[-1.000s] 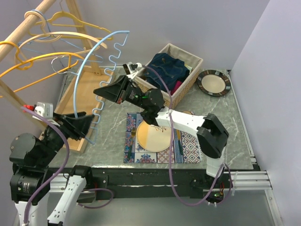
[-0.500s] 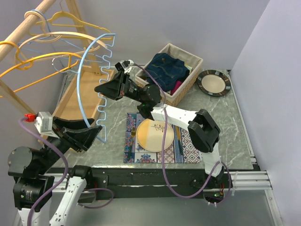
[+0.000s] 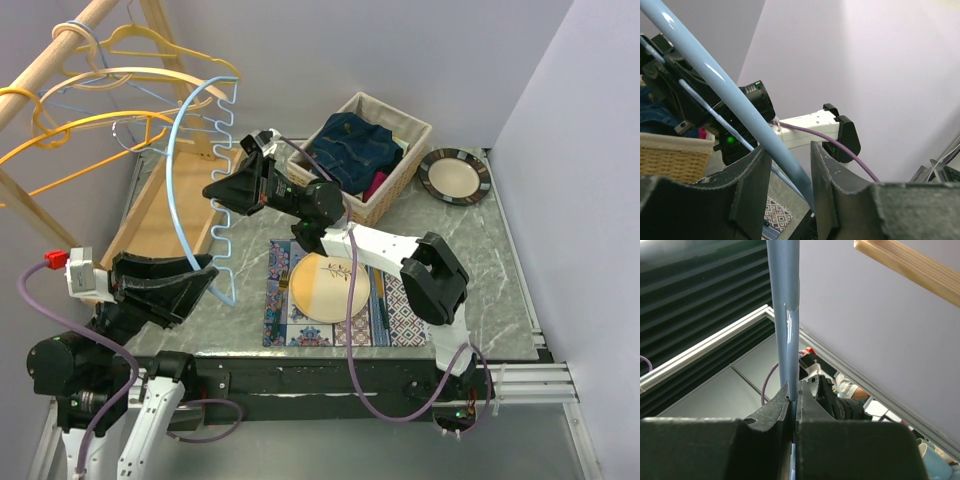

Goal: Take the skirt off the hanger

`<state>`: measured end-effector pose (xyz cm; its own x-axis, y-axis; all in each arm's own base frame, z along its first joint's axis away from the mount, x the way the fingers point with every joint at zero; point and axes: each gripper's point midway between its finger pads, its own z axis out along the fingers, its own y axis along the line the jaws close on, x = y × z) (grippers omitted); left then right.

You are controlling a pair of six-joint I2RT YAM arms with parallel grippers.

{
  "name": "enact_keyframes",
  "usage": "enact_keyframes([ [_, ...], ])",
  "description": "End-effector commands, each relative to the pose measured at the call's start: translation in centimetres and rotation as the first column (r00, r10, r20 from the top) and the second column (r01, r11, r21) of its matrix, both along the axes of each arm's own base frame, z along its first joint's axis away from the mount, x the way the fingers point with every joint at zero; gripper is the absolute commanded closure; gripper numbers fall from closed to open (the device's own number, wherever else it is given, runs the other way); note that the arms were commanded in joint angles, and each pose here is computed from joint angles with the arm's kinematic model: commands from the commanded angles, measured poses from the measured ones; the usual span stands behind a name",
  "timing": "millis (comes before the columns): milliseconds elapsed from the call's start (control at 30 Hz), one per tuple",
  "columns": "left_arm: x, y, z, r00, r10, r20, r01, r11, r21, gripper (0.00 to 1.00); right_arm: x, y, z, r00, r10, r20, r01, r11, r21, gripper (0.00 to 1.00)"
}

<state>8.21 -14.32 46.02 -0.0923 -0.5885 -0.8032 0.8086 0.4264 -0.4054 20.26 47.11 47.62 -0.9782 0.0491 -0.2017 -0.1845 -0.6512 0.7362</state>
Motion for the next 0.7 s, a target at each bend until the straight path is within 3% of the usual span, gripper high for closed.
enact_keyframes([
  [0,-2.9,-0.2,3.5,0.980,-0.069,0.188,0.083,0.994,-0.069,0.61,-7.4,-8.1,5.3,0.940,-0.044,0.338,-0.092,0.922,0.377,1.00],
  [133,-3.2,-0.4,4.1,0.973,-0.123,0.197,0.147,0.983,-0.113,0.75,-7.4,-8.0,5.1,0.941,-0.031,0.337,-0.101,0.924,0.368,1.00],
  [233,-3.7,-0.5,4.5,0.964,-0.158,0.216,0.187,0.974,-0.126,0.99,-7.3,-7.9,5.0,0.943,-0.021,0.332,-0.107,0.926,0.362,1.00],
  [267,-3.7,-0.4,4.7,0.963,-0.156,0.220,0.187,0.974,-0.131,0.99,-7.2,-7.8,4.9,0.944,-0.016,0.328,-0.109,0.927,0.359,0.99],
  [400,-4.0,-0.2,5.4,0.965,-0.122,0.230,0.155,0.979,-0.129,0.99,-7.0,-7.2,4.4,0.940,0.004,0.342,-0.123,0.937,0.328,0.83],
  [433,-3.8,-0.1,5.3,0.970,-0.110,0.219,0.138,0.983,-0.121,0.99,-6.9,-7.2,4.4,0.941,-0.003,0.339,-0.114,0.939,0.323,0.76],
  [467,-4.4,0.0,5.7,0.967,-0.105,0.232,0.135,0.984,-0.117,0.99,-6.7,-7.1,3.9,0.945,-0.005,0.328,-0.103,0.944,0.312,0.59],
  [567,-5.1,0.2,6.0,0.968,-0.079,0.236,0.108,0.988,-0.114,0.99,-6.5,-8.1,4.3,0.944,-0.048,0.325,-0.062,0.945,0.322,0.38],
  [667,-5.2,0.8,6.1,0.980,-0.027,0.195,0.051,0.991,-0.122,0.99,-5.6,-8.7,4.0,0.950,-0.096,0.297,0.003,0.954,0.299,0.34],
])
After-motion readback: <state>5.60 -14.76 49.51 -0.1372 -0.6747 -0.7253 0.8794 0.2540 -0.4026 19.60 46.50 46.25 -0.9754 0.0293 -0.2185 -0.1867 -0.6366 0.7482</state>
